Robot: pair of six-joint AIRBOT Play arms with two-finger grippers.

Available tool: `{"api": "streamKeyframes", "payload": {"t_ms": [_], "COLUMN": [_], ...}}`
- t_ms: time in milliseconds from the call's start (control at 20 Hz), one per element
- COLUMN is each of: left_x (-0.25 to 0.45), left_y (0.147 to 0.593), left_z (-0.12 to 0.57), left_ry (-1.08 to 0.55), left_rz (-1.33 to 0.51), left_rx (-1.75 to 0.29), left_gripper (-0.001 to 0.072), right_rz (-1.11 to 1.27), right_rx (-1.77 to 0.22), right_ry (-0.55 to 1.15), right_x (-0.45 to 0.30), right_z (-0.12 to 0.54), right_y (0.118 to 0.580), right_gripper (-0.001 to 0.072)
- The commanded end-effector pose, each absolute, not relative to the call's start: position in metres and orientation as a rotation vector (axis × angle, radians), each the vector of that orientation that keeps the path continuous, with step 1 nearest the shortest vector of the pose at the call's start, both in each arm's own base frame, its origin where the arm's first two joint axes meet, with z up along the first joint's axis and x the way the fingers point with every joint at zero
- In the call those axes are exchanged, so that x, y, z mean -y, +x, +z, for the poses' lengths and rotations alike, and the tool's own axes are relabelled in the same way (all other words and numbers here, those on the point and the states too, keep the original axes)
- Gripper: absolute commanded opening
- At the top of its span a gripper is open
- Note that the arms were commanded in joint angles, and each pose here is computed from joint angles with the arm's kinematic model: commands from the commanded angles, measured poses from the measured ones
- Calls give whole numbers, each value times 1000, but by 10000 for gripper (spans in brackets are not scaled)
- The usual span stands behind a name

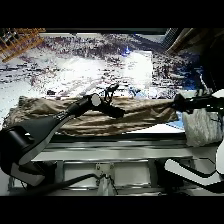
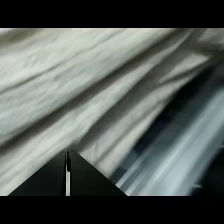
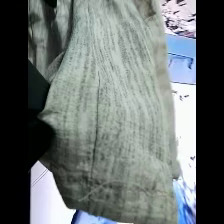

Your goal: Fold the clothes and pants, and hang the long-sleeved shirts on hangers.

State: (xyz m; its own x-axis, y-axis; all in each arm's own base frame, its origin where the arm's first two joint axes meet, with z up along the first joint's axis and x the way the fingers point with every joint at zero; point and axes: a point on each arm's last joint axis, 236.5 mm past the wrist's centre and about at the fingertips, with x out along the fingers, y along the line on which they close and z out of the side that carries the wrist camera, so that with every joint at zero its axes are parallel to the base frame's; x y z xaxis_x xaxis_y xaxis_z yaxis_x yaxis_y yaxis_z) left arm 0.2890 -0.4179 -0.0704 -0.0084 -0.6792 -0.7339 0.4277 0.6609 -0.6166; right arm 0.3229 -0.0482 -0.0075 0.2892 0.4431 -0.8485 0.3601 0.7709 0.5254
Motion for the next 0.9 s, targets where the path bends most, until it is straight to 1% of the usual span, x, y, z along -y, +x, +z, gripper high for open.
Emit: {"api": "streamKeyframes", "payload": {"t_ms": [0, 150, 250, 350, 550, 750, 850], "left_x": [453, 481, 494, 505, 538, 554, 556], "left_y": [273, 256, 253, 255, 248, 256, 250], "left_z": [-54, -50, -61, -72, -84, -85, -92], "left_ry": [-382, -432, -422, -455, -530, -575, -574], "left_rz": [-996, -1047, -1013, -957, -969, -975, -985], "left_rx": [-1297, -1271, -1239, -1218, -1258, -1259, -1286], "left_gripper": [14, 14, 14, 14, 14, 13, 13], "right_rz": [-29, -72, -83, -75, -44, -43, -43], "right_rx": [-1320, -1274, -1265, -1293, -1356, -1336, -1330], "right_ry": [751, 718, 725, 728, 722, 706, 703], "right_x": [81, 95, 96, 92, 82, 82, 81], "right_z": [35, 71, 89, 101, 116, 126, 128], "right_y": [313, 323, 324, 317, 301, 301, 300], "right_gripper": [18, 18, 18, 19, 19, 19, 19]}}
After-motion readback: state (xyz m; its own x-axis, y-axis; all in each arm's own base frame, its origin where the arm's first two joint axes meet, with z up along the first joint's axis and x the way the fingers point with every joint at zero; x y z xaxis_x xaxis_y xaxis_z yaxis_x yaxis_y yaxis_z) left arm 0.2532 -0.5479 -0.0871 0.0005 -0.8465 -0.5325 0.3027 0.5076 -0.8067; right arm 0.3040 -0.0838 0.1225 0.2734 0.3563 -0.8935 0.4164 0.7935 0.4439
